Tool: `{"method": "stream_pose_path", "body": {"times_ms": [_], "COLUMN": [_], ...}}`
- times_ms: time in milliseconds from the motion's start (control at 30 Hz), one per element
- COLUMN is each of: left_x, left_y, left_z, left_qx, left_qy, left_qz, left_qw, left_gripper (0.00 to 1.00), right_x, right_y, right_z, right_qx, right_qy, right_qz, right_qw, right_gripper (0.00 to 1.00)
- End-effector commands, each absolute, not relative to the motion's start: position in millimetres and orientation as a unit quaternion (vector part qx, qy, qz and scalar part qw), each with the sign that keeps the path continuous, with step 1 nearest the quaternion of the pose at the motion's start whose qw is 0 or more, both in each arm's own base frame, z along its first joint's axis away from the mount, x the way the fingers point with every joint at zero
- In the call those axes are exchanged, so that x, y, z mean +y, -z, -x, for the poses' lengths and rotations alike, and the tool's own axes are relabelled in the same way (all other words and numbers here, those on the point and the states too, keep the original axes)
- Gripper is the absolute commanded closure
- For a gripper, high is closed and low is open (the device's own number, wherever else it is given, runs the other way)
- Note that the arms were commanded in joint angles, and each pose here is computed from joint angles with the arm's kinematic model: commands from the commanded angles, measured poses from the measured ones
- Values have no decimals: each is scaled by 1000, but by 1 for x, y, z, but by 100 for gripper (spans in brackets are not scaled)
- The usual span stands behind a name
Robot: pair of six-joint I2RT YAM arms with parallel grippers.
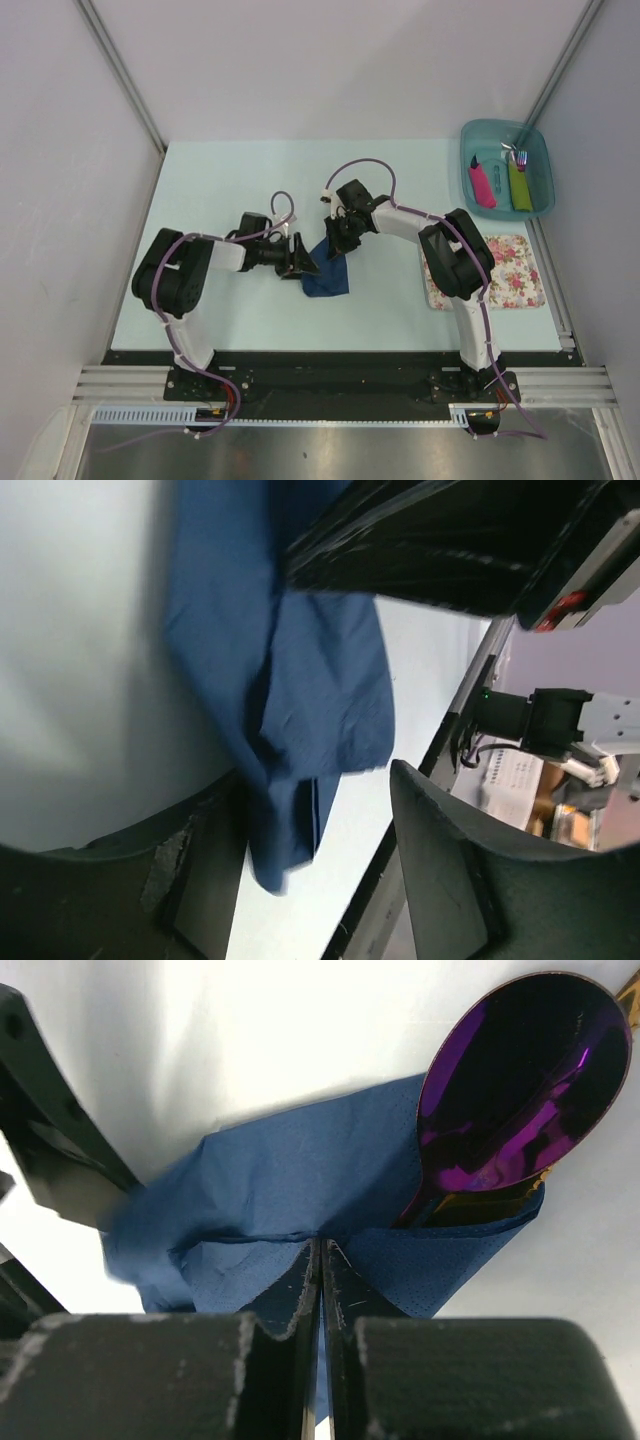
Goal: Place the utensils on the paper napkin and roll it up
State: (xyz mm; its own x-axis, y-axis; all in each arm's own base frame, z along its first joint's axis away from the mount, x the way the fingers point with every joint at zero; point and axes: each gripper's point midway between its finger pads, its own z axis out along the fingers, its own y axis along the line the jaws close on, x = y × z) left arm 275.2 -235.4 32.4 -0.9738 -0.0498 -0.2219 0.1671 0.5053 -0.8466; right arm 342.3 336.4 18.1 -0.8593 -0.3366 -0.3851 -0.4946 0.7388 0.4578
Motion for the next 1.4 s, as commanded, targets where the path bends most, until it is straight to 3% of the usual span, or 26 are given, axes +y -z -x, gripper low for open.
{"method": "stream_pose_path", "body": {"times_ms": [0,233,567,600,800,1000,1167,1367], "left_x": [-253,-247,-212,-207,-206,-236,-269,-292], "left_y": [-25,-13,-15,-12,-36,-75,-99,-71], "left_z": [-303,-324,-282,-276,-276,-283,-280,-282], "left_qx": [861,877,889,891,870,841,821,830], "left_qy": [478,443,439,437,472,516,545,540], "left_qz": [-66,-66,-21,-12,3,-22,-43,-23], "left_qw": [161,174,130,123,144,161,167,137], "left_gripper": [36,36,44,46,77,97,98,99], "right_x": [323,323,322,322,322,324,324,326], "right_y": [34,35,34,34,36,35,36,34], "right_z": [-326,-325,-328,-328,-326,-326,-325,-326], "right_qx": [941,941,941,941,941,940,940,940], "right_qy": [-228,-229,-228,-228,-230,-234,-235,-238], "right_qz": [231,228,228,228,226,223,224,221], "right_qw": [100,99,104,105,105,104,103,105], "right_gripper": [95,95,95,95,95,95,95,95]}}
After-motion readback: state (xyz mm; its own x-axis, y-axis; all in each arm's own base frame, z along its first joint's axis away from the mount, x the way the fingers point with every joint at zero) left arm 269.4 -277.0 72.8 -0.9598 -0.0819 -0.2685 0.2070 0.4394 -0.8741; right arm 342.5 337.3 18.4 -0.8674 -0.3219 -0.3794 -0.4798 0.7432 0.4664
